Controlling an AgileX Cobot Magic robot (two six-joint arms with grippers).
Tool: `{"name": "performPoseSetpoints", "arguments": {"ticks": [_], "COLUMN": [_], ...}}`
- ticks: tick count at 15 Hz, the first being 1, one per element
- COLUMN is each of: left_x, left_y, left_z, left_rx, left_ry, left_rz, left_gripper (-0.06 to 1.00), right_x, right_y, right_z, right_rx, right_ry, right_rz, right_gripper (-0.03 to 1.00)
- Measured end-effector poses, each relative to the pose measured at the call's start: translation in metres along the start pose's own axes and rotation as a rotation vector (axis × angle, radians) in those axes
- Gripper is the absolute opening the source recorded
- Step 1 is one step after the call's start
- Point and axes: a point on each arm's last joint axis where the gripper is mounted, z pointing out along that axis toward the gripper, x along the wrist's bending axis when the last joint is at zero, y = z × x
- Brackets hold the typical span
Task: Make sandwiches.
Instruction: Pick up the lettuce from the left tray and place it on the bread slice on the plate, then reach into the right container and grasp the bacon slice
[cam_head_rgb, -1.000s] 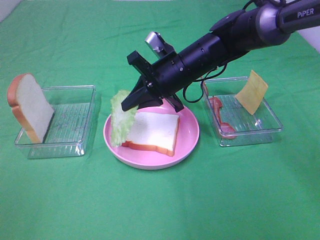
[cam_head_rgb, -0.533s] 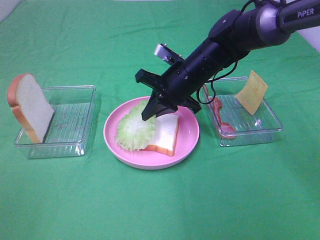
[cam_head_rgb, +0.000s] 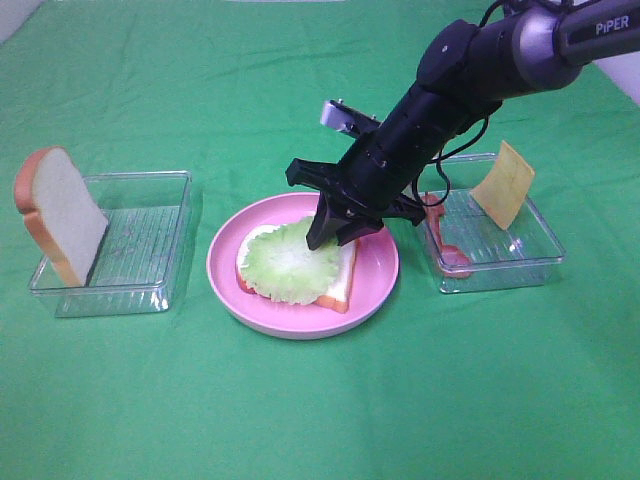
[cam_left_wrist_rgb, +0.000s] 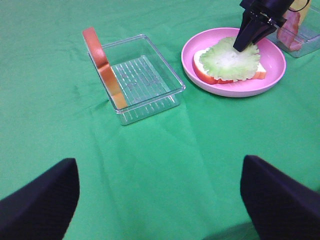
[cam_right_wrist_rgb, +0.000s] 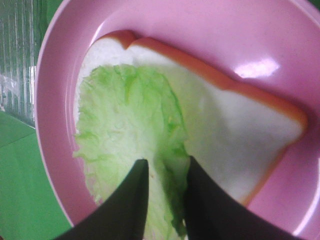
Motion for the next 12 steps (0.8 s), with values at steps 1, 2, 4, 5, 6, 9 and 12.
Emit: {"name": "performPoseSetpoints", "arguments": {"ticks": [1, 2, 4, 5, 6, 9, 12], "left_x": [0.000, 0.000, 0.000, 0.000, 0.000, 0.000, 0.000], "left_y": [0.000, 0.000, 0.000, 0.000, 0.000, 0.000, 0.000], "left_z": [0.000, 0.000, 0.000, 0.000, 0.000, 0.000, 0.000], "left_rx": [0.000, 0.000, 0.000, 0.000, 0.000, 0.000, 0.000], "left_ry": [0.000, 0.000, 0.000, 0.000, 0.000, 0.000, 0.000], "left_rz": [0.000, 0.000, 0.000, 0.000, 0.000, 0.000, 0.000], "left_gripper": [0.82, 0.82, 0.82, 0.82, 0.82, 0.82, 0.82], "right_x": [0.000, 0.002, 0.008, 0.013, 0.018, 0.031, 0.051], "right_y": [0.001, 0.001, 0.002, 0.002, 0.001, -0.004, -0.023], "right_z": [-0.001, -0.004, -0.014, -0.024, -0.036, -0.071, -0.122], "right_rx": [-0.010, -0.020, -0.043, -0.066, -0.089, -0.144, -0.176], "right_ry": [-0.001, -0.002, -0.002, -0.009, -0.021, -0.081, -0.133], "right_rz": [-0.001, -0.008, -0.037, -0.068, -0.094, -0.104, -0.143], "right_gripper": [0.37, 0.48, 0.60, 0.65, 0.67, 0.69, 0.69]}}
